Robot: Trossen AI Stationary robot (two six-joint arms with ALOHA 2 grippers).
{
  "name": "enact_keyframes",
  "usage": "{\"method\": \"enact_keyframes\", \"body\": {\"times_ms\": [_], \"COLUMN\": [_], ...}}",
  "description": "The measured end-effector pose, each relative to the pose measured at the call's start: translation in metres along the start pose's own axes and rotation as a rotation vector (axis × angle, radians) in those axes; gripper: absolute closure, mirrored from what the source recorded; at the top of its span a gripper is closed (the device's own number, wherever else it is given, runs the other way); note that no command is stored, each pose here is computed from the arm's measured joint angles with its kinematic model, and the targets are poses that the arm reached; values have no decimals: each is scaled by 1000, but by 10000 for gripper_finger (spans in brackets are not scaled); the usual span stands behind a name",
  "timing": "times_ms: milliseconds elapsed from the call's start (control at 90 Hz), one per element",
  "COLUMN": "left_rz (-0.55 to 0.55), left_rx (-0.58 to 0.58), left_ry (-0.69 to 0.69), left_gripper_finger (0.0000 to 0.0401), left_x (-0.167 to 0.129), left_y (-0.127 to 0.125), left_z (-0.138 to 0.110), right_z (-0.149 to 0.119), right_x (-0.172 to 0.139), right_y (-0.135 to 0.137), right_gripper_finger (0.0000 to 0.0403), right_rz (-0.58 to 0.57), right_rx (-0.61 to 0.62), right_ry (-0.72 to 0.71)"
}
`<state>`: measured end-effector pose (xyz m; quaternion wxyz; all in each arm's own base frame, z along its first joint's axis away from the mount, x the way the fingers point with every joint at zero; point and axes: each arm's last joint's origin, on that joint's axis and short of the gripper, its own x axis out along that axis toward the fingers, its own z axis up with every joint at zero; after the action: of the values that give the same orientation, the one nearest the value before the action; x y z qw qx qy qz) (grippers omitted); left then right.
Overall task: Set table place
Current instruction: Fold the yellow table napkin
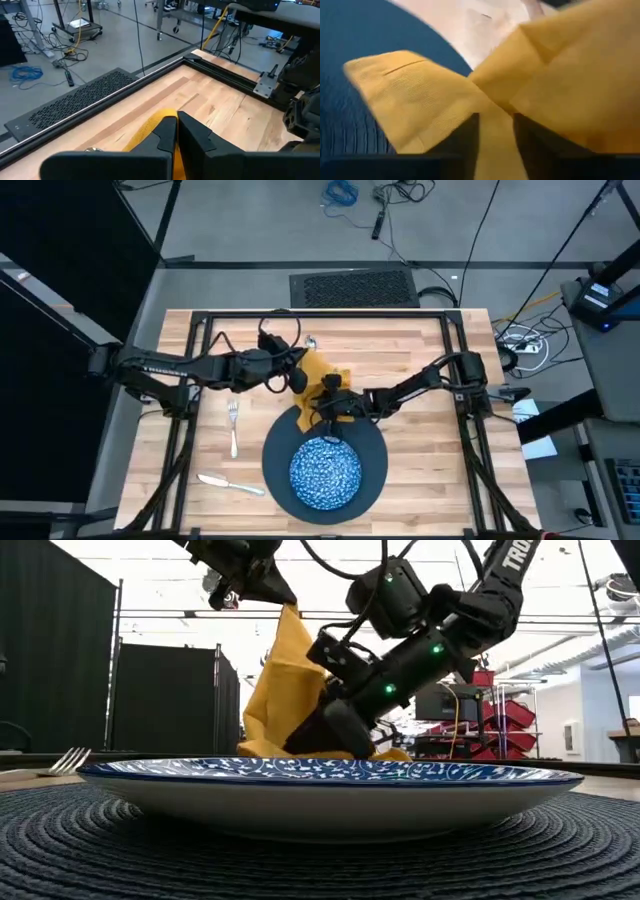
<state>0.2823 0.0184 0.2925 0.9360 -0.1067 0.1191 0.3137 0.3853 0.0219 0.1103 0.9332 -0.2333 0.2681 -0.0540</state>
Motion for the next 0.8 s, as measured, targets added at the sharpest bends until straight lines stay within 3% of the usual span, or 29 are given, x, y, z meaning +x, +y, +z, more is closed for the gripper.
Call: {"method": "enact_keyframes", "body": {"times_ms": [167,322,478,800], "left_rz": [-4,-22,-89,-120], "left_rx": [1,-39,-72,-81], "left_ry": [1,-11,-52,-71], "left_gripper_finger": [401,401,401,401], "left_x": [-1,-1,-3,-6], "left_y": [-1,-2,-8,-13], "left_z": [0,1,6,7], "right_z": [6,7,3,2], "right_x": [-1,1,3,5], "right_y": [-6,-18,-27,-38], "right_gripper_finger": [148,95,89,107], "right_rz": [-171,-237,-251,-291], "right_rx": [-135,-154,-150,-72], "right_ry": [-7,-23,-4,-25]}}
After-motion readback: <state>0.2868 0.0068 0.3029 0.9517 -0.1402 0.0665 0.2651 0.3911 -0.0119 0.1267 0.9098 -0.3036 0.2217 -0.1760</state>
